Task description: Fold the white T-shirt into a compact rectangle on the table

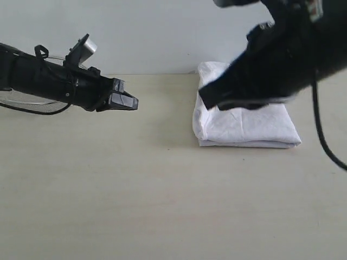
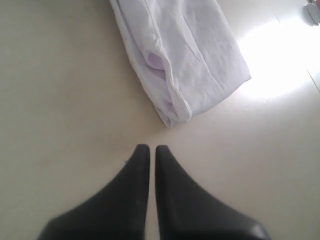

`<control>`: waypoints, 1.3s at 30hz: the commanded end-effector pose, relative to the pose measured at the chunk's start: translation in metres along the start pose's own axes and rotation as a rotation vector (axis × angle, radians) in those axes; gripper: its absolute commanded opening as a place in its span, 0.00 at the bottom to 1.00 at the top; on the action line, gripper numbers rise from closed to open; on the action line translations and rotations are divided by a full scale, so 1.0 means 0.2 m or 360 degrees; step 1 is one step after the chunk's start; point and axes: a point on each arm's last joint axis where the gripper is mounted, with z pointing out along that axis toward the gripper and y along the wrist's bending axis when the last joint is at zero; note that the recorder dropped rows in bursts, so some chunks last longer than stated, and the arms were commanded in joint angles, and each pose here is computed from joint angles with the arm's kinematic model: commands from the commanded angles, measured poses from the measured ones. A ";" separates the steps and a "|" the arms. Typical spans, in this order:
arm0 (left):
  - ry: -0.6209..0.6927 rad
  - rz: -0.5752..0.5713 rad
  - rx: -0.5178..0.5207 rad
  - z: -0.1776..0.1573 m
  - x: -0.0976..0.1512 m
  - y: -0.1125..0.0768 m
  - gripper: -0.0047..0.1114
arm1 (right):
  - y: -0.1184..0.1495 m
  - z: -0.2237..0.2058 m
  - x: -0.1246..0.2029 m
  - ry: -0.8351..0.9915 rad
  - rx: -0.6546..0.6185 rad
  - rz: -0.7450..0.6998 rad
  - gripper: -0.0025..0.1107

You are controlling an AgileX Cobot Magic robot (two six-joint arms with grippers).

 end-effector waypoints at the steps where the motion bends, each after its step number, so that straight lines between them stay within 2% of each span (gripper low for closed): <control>1: -0.0117 0.0036 0.0031 0.01 0.00 -0.03 0.08 | 0.00 0.00 0.20 -0.0163 0.0018 -0.0010 0.02; 7: -0.0138 0.0014 0.0039 0.01 -0.01 -0.03 0.08 | 0.00 -0.02 0.31 -0.0122 0.0018 0.0008 0.02; 22: -0.0138 0.0014 0.0042 0.01 -0.01 -0.03 0.08 | 0.00 -0.03 0.30 -0.0161 0.0020 0.0007 0.02; 26: -0.0138 0.0014 0.0042 0.01 -0.01 -0.03 0.08 | -0.01 -0.05 0.30 -0.0200 0.0050 -0.0060 0.02; 28: -0.0138 0.0014 0.0042 0.01 -0.01 -0.03 0.08 | -0.01 -0.09 0.28 -0.0303 0.0072 -0.0119 0.02; 31: -0.0138 0.0014 0.0042 0.01 -0.01 -0.03 0.08 | -0.04 -0.19 0.22 -0.0606 0.0139 -0.0155 0.02; 35: -0.0138 0.0014 0.0042 0.01 -0.01 -0.03 0.08 | -0.14 -0.36 0.17 -0.0998 0.0278 0.0086 0.02; 39: -0.0138 0.0014 0.0042 0.01 -0.01 -0.03 0.08 | -0.24 -0.50 0.28 -0.1153 0.0419 0.0395 0.02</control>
